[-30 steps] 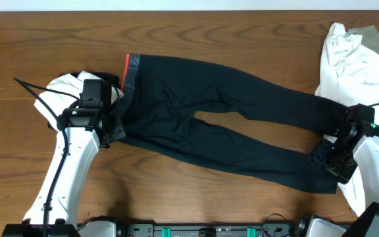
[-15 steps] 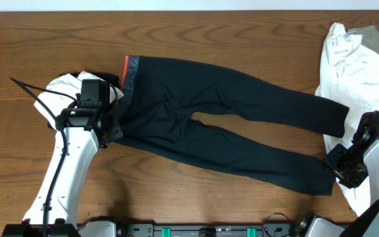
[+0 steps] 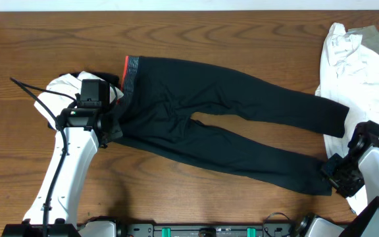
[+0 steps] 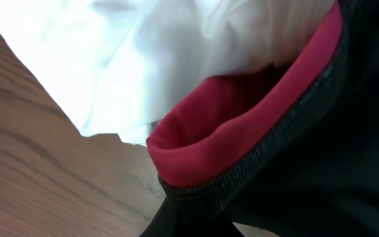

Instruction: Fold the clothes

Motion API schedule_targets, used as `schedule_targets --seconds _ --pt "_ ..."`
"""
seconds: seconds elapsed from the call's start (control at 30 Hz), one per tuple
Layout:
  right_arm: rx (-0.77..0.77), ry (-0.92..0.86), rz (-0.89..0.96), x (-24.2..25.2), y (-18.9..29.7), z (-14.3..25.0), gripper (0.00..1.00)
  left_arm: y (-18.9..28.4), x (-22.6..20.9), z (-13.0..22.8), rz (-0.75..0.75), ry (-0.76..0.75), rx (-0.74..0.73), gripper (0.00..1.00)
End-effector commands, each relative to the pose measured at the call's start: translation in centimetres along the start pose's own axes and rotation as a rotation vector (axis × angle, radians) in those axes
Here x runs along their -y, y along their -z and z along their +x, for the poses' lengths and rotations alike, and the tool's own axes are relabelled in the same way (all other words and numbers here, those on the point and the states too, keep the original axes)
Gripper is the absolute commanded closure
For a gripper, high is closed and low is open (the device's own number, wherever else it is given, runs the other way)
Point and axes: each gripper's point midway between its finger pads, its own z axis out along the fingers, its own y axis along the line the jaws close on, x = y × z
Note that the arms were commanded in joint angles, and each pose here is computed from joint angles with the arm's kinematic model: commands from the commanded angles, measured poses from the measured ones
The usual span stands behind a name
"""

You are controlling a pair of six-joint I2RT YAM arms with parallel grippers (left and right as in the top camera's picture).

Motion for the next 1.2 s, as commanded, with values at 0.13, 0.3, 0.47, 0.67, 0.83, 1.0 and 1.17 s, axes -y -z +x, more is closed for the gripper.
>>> schedule_targets --seconds 0.13,0.3,0.47,0.67,0.83,1.0,1.17 --pt "0.001 -0.038 0.026 0.7 -0.7 0.3 0.59 0.6 -0.5 -1.0 -0.018 0.024 0.037 0.93" --pt "0.001 -0.038 0.026 0.7 -0.7 0.3 0.63 0.6 -0.5 -1.0 -0.018 0.024 0.037 0.93" --pt "0.02 -0.04 0.028 0.7 -1.3 0.2 0.57 0.6 -0.5 -1.0 -0.018 0.024 0.037 0.93" --pt "0.022 -0.041 0.007 0.4 -2.0 0.3 0.65 0.6 -0.4 -1.0 -0.011 0.024 0.034 0.93" --pt "0.022 -0.041 0.006 0.4 -2.0 0.3 0.92 0.6 -0.3 -1.0 -0.01 0.024 0.034 0.93" --pt "0.02 -0.006 -0.048 -0.6 -0.9 -0.1 0.99 0.6 -0.3 -1.0 -0.01 0.024 0.035 0.93" --pt "0.035 0.036 -0.148 -2.2 2.3 -0.9 0.99 1.5 -0.2 -1.7 0.002 0.026 0.048 0.94"
